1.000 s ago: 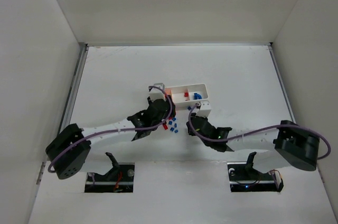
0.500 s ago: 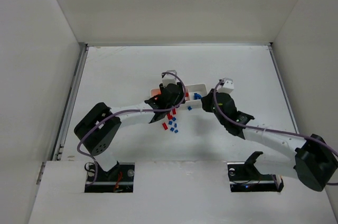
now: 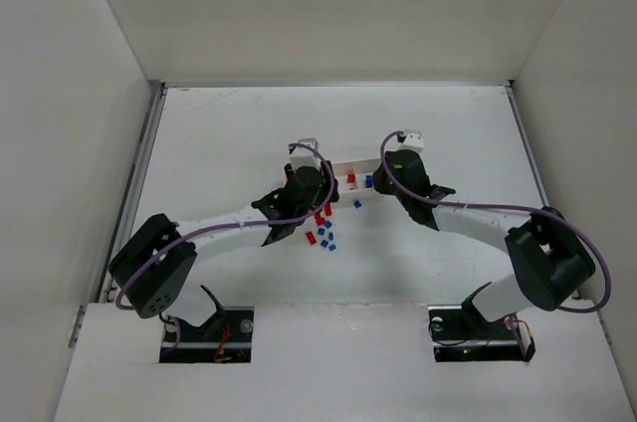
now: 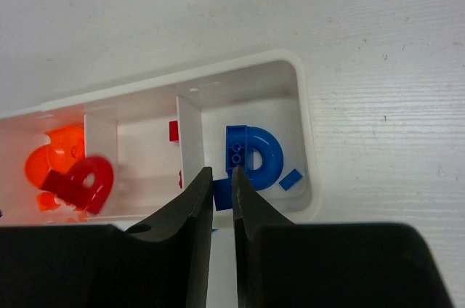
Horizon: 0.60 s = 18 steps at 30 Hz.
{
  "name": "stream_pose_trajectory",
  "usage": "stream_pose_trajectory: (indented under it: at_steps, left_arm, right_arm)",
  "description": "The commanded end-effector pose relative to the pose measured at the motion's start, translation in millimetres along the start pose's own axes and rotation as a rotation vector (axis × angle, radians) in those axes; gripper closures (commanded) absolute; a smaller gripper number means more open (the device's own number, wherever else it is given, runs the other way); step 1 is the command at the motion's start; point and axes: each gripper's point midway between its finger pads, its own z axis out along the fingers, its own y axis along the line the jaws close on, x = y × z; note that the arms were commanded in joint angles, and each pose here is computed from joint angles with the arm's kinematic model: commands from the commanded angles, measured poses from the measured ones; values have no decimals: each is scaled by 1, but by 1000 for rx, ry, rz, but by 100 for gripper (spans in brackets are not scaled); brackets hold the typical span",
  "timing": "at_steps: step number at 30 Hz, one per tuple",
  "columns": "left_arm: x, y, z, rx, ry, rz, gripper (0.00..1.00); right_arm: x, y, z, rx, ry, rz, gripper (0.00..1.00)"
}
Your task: Sort the legos into containers by color
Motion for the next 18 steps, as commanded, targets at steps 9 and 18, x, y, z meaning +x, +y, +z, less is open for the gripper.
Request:
stream_pose_trajectory:
  at_steps: [9, 18]
  left_arm:
    - [-36, -21, -5, 67, -86, -24, 57]
    - [-19, 22, -24, -16, -90, -38, 53]
  right_arm:
    - [-34, 22, 8, -46, -80, 12, 82]
    - [-36, 14, 9, -5, -103, -1, 56]
